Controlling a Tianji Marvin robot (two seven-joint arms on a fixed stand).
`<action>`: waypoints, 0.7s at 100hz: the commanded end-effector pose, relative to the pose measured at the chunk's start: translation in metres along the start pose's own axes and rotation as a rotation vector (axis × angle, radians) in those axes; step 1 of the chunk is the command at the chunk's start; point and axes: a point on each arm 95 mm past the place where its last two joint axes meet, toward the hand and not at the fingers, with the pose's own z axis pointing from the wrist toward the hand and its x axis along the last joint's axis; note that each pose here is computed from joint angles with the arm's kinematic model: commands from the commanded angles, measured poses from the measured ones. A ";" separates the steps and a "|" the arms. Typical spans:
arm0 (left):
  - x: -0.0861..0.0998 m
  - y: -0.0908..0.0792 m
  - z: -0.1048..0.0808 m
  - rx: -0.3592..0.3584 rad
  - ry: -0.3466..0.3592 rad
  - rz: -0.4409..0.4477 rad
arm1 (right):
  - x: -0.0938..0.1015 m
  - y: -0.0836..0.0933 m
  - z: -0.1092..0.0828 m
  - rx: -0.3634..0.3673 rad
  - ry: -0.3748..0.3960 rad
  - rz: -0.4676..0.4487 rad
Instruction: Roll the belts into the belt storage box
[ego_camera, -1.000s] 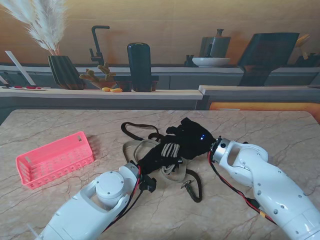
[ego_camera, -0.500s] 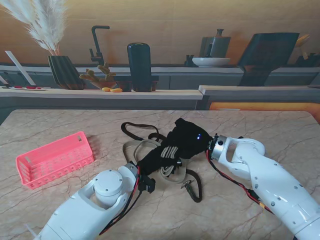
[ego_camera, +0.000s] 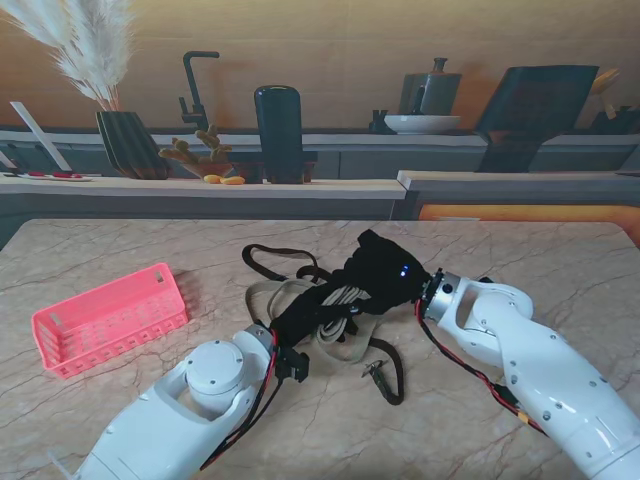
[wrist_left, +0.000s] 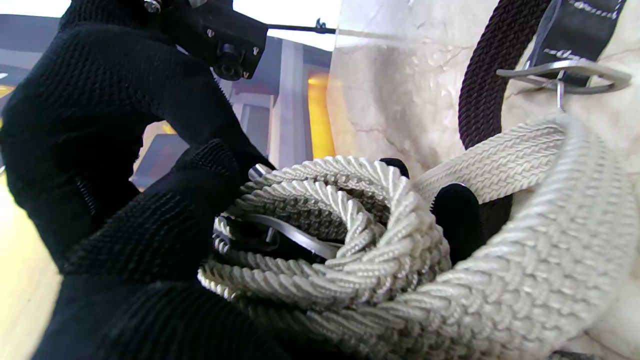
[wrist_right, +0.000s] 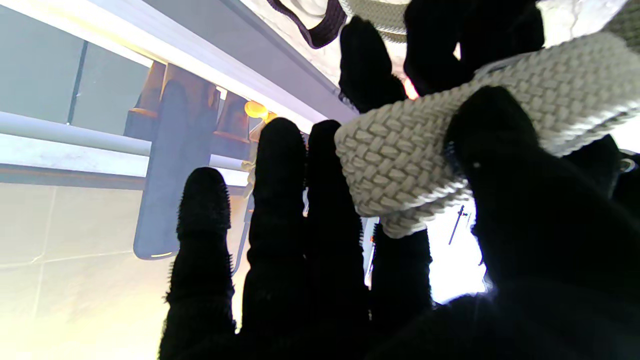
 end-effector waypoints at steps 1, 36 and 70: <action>0.004 0.001 -0.002 0.006 0.020 -0.002 | 0.002 0.005 0.000 -0.012 -0.008 -0.015; 0.004 -0.006 -0.007 0.041 0.033 0.001 | -0.009 0.024 -0.013 -0.098 -0.166 -0.096; 0.014 -0.003 -0.009 0.123 0.106 0.042 | -0.018 0.054 -0.022 -0.226 -0.296 -0.173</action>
